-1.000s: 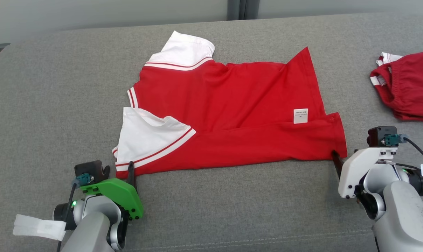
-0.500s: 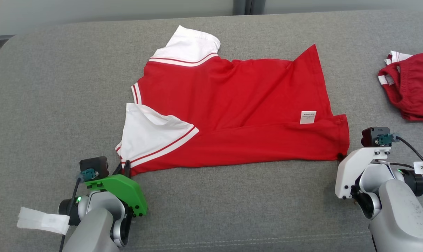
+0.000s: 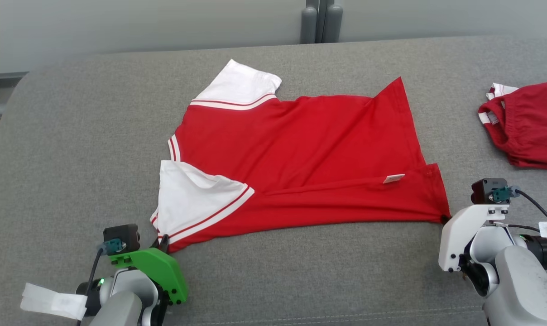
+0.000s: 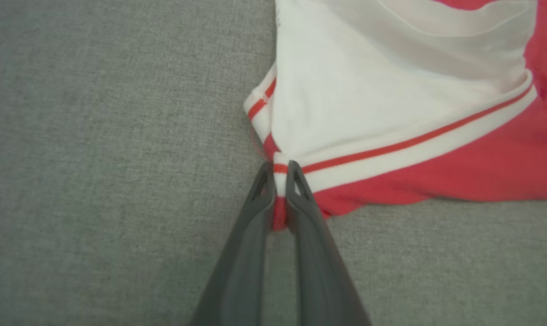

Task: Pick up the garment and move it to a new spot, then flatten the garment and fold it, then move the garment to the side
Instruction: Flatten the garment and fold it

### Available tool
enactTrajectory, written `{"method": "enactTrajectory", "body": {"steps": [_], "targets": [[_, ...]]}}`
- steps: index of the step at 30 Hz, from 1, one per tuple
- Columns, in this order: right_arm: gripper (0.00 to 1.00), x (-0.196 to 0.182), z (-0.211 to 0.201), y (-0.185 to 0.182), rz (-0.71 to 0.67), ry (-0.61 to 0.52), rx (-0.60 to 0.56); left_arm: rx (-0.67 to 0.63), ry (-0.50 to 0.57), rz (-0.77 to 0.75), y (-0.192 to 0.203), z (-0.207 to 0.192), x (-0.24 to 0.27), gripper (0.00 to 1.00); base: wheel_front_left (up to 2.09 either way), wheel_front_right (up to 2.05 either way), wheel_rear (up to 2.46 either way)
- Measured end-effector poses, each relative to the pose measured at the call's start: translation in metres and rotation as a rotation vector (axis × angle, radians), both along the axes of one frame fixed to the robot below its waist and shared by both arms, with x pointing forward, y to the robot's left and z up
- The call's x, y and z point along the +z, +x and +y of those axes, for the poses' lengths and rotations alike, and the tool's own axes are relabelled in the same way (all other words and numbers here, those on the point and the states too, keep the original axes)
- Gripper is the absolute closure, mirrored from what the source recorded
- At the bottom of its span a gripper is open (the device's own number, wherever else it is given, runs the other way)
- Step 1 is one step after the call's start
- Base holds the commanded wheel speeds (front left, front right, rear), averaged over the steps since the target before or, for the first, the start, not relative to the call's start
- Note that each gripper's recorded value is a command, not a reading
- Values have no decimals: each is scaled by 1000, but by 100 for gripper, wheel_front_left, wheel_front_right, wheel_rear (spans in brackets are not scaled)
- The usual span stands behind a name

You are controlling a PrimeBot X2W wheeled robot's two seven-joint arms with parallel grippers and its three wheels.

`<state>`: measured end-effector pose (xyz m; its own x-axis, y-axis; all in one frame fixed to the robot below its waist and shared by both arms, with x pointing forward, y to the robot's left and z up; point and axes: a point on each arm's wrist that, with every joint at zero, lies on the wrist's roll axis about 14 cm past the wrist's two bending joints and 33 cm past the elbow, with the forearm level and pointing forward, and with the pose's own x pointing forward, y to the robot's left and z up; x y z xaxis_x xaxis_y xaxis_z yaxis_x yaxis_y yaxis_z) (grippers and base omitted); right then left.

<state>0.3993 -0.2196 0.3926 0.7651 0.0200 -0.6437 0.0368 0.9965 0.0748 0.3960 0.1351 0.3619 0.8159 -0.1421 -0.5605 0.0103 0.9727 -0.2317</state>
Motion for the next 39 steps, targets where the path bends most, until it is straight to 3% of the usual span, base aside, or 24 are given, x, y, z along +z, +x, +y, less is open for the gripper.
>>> {"method": "enactTrajectory", "body": {"steps": [16, 26, 27, 28, 29, 30, 31, 39], "targets": [[100, 15, -15, -46, 47, 7, 8, -6, -23, 38, -44, 7, 10, 100, 0, 0, 0], [100, 5, -10, -64, 101, 20, 6, -4, -23, 113, -70, 7, 5, 100, 0, 0, 0], [93, 4, -9, -65, 102, 21, 7, -3, -24, 116, -72, 6, 4, 100, 0, 0, 0], [16, 4, -8, -65, 96, 21, 7, 0, -24, 118, -73, 6, 4, 83, 0, 0, 0], [16, 3, -8, -65, 94, 17, 6, 5, -19, 117, -73, 7, 4, 83, 0, 0, 0], [0, 2, -9, -66, 98, 13, 5, 2, -12, 113, -74, 7, 4, 37, 0, 0, 0], [0, 2, -10, -66, 96, 11, 2, 7, -9, 108, -74, 8, 5, 0, 0, 0, 0], [0, 33, -5, -48, -93, 49, -33, 60, 0, -60, -65, 19, 29, 0, 0, 0, 0]]}}
